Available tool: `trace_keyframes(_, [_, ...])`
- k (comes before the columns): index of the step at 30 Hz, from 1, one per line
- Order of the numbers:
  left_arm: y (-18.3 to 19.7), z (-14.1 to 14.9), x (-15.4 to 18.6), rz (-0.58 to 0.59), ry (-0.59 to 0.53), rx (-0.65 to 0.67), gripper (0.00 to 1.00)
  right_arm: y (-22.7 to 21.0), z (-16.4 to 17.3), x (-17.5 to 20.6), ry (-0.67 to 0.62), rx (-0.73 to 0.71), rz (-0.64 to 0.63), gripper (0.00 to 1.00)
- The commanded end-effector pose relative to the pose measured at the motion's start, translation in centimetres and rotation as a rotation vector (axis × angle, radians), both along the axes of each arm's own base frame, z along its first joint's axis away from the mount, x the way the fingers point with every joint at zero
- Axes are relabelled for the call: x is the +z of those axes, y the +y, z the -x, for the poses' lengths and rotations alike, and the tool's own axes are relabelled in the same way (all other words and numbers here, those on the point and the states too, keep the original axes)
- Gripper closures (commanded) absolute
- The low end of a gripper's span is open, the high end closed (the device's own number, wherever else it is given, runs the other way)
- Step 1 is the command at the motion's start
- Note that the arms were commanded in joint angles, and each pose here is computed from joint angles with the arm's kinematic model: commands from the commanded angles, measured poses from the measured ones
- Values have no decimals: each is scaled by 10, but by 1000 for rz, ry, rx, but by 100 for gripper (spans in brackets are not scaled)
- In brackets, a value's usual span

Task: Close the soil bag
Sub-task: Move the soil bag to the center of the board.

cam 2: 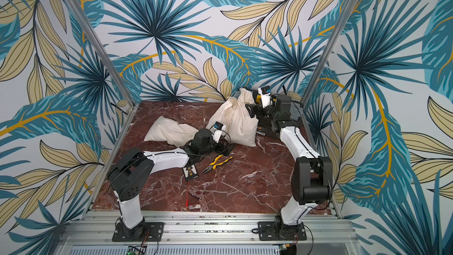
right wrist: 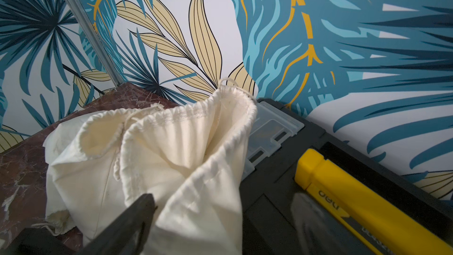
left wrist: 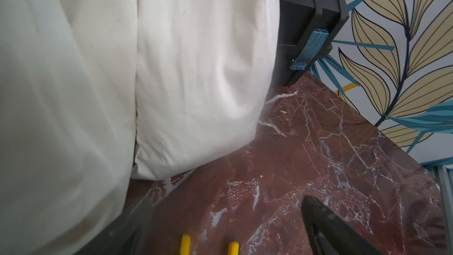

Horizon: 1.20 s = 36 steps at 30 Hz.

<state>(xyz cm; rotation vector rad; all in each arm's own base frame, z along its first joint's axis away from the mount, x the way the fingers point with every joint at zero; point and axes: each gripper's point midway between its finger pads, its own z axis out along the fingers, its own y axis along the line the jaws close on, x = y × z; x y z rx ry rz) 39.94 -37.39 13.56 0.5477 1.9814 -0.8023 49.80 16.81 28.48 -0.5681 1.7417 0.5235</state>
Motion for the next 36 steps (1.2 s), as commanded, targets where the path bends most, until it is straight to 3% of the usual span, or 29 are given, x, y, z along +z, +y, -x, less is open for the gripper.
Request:
trace_keyframes(1, [4, -27, -3, 15, -8, 55, 0, 9, -4, -17, 59, 22, 26, 43])
trace_keyframes(3, [8, -38, -15, -7, 4, 84, 0, 11, 3, -12, 56, 32, 20, 74])
trace_keyframes(4, [13, -45, -19, -20, 5, 110, 0, 10, 9, -8, 45, 31, 22, 84])
trace_keyframes(6, [26, -59, -27, -50, 4, 166, 0, 6, 25, 4, 18, 14, 25, 98])
trace_keyframes(7, [34, -66, -33, -72, 6, 195, 0, 3, 33, 9, 12, 4, 27, 100])
trace_keyframes(12, [68, -94, -41, -105, 35, 291, 0, -9, 82, 37, -34, -17, 11, 100])
trace_keyframes(15, [77, -94, -29, -83, 31, 291, 0, -15, 115, 47, -60, -22, -8, 100])
trace_keyframes(19, [63, -62, 16, 24, -44, 153, 0, -26, 151, 45, -83, -49, -45, 100])
trace_keyframes(24, [27, 18, 84, 147, -249, -163, 0, -27, 195, 28, -114, -9, -104, 100])
trace_keyframes(28, [-5, 66, 116, 156, -346, -380, 0, -19, 222, 22, -128, 72, -142, 100])
trace_keyframes(31, [-8, 79, 136, 170, -381, -406, 0, -11, 231, 22, -115, 138, -144, 100])
trace_keyframes(36, [26, 76, 161, 138, -428, -266, 0, 18, 246, 22, -51, 352, -159, 100])
